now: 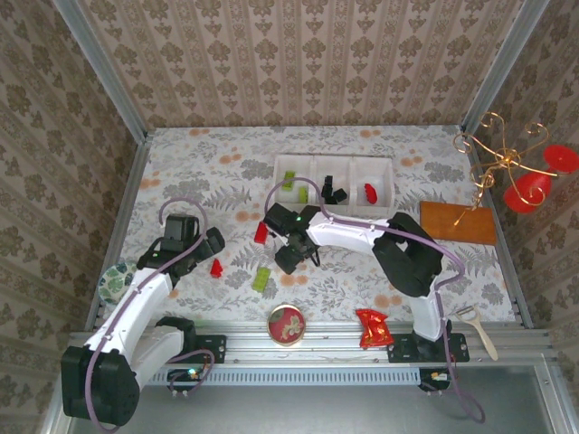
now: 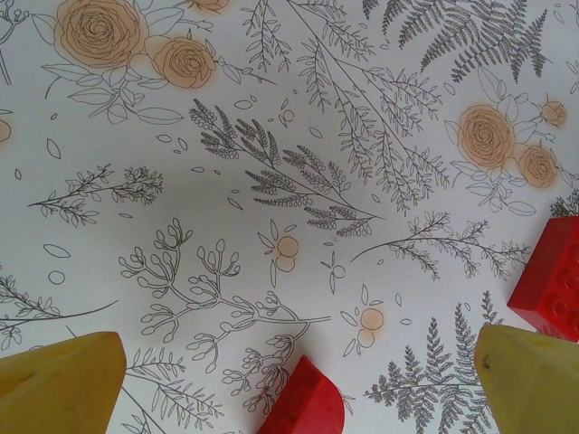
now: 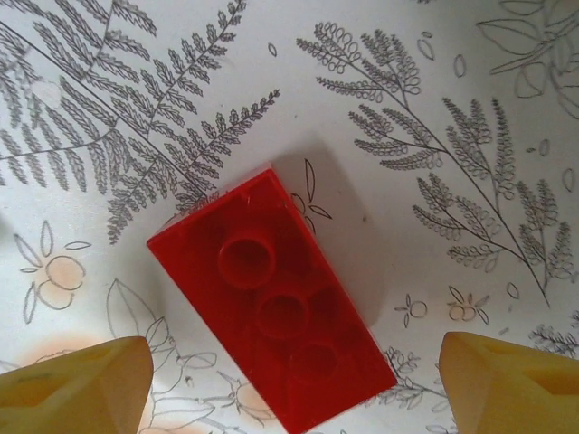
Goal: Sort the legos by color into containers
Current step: Pick up the lego from the center of the table.
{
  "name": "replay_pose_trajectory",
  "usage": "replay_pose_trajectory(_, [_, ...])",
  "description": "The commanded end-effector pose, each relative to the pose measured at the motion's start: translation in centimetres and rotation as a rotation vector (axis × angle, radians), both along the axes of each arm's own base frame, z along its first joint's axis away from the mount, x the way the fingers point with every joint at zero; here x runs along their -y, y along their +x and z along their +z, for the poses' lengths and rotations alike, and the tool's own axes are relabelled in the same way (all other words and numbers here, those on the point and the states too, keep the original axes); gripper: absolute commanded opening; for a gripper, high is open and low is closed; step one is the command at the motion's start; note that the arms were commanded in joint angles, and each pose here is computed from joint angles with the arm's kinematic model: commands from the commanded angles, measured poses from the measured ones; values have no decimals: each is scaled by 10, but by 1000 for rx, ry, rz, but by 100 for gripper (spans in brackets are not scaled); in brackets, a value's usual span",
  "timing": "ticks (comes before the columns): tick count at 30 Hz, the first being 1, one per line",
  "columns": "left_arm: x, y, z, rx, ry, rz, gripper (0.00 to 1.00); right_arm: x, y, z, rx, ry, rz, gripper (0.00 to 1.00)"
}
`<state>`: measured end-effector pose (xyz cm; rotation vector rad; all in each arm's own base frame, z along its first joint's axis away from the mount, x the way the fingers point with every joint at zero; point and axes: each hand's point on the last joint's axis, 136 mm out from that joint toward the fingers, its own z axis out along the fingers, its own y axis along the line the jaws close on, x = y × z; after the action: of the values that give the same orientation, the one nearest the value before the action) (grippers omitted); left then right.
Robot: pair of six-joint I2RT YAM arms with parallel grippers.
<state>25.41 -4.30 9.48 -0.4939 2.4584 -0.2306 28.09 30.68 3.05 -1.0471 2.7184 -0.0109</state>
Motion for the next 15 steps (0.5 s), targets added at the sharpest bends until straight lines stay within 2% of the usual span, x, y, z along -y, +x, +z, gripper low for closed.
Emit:
replay_pose_trajectory(1, [-3, -4, -2, -6, -9, 28, 100, -10, 6, 0, -23, 33, 20, 80])
replay_pose_trajectory(9, [-3, -3, -2, -5, -11, 31, 100, -16, 8, -3, -47, 64, 23, 72])
replay_pose_trajectory(15, [-3, -2, -2, -5, -11, 31, 100, -16, 9, -10, -66, 61, 21, 56])
